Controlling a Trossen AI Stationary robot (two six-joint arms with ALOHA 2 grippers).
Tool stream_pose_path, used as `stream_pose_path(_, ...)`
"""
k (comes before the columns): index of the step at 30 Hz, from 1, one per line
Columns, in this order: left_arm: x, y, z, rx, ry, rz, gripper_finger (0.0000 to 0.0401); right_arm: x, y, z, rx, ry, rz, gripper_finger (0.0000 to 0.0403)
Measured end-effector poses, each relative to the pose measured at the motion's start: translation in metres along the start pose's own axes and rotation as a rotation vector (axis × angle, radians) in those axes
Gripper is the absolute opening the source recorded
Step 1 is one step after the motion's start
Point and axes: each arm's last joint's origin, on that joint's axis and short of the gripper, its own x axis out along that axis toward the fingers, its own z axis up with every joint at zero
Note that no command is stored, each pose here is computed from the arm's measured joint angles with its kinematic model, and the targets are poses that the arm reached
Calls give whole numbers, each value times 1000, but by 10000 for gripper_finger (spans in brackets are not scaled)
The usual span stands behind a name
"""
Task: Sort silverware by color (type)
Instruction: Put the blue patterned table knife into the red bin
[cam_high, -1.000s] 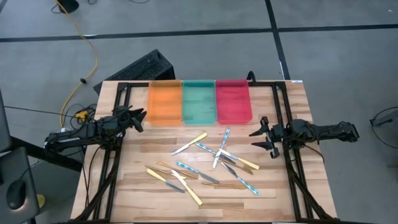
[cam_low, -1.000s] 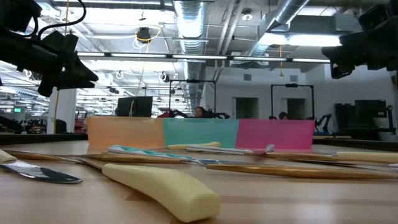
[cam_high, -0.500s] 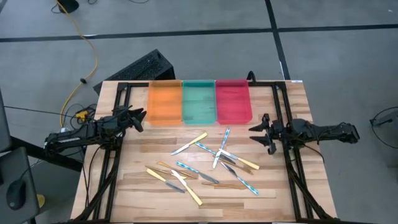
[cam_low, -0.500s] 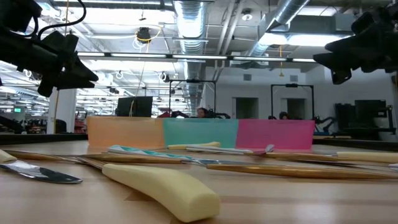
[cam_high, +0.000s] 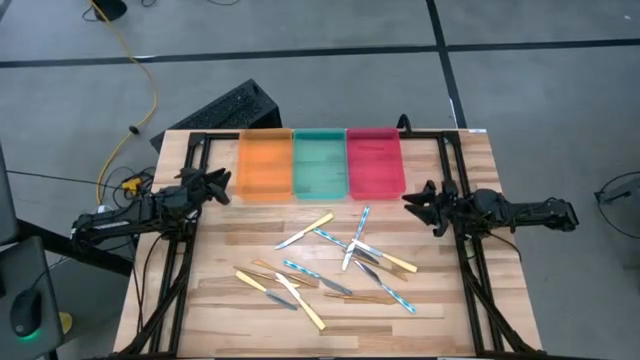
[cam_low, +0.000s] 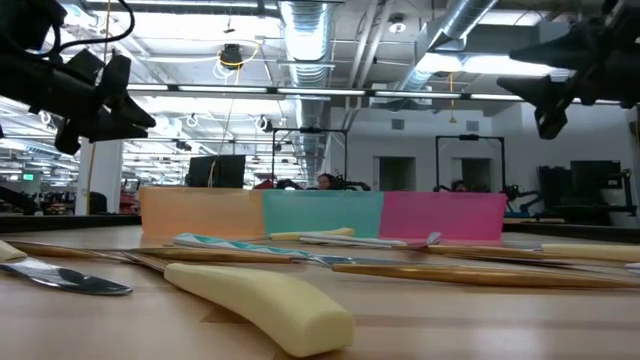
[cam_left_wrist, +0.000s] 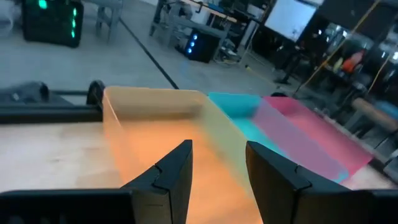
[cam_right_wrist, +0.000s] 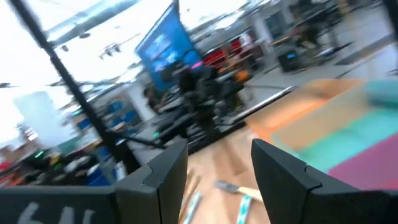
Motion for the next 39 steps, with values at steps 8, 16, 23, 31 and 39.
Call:
stream_pose_path(8, 0, 0, 2, -57, -36, 31, 132, -1, -5, 7, -71, -101, -201, 203)
stream_pose_path(16, 0, -1, 6, -86, -76, 36, 132, -3, 5, 29, -104, -163, -191, 203)
stream_pose_path(23, -1, -2, 8, -90, -99, 38, 132, -7, 19, 60, -209, -239, -214, 203)
stream_pose_path(31, -2, -9, 21, -56, -203, -16, 132, 5, 38, 96, -295, -199, -287, 203)
stream_pose_path(39, -6, -15, 33, -47, -290, -79, 132, 35, 48, 113, -368, 4, -390, 203)
